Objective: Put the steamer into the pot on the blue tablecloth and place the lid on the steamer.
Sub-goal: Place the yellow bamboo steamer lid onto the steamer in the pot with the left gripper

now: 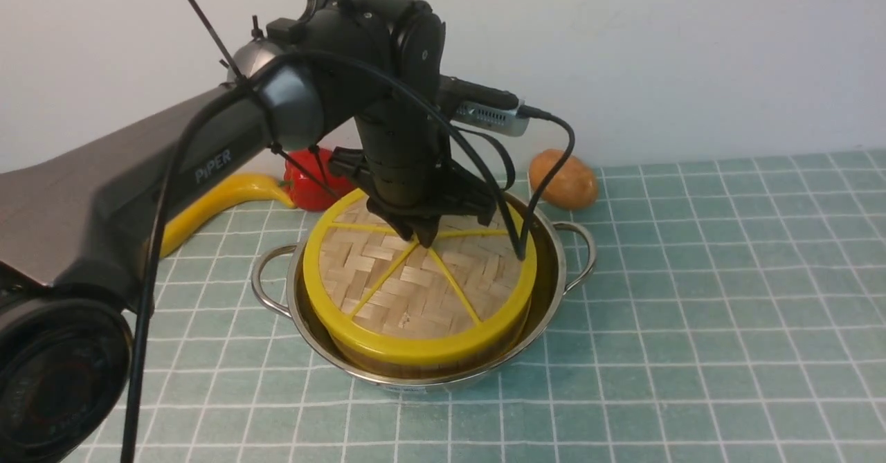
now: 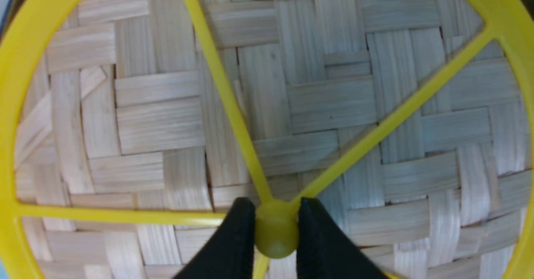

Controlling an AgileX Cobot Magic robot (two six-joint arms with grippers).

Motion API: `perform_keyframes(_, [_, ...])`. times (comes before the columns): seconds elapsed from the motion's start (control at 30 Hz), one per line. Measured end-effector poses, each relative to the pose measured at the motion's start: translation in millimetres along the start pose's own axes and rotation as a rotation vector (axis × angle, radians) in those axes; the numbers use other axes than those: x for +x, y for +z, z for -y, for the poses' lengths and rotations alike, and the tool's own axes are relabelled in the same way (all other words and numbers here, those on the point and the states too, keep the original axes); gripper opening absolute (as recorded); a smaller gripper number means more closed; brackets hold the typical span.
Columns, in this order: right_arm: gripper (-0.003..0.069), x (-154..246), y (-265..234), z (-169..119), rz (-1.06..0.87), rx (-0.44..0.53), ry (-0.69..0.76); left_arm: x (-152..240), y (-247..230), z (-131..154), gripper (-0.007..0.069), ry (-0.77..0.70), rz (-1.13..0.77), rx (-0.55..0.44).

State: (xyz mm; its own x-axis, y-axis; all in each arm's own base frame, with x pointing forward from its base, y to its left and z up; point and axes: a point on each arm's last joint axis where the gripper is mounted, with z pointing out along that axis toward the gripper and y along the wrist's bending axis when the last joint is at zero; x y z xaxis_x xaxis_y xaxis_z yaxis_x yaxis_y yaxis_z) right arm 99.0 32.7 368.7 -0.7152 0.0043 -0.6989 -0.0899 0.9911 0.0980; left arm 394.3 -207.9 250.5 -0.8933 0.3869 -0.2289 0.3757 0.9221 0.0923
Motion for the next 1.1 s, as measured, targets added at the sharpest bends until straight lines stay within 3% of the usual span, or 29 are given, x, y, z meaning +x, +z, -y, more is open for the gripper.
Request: perform_keyframes(1.1, [0.0504, 0.0, 0.0, 0.0, 0.000, 0.000, 0.000, -0.6, -1.1, -3.1, 0.0117, 0.013, 0.009, -0.032])
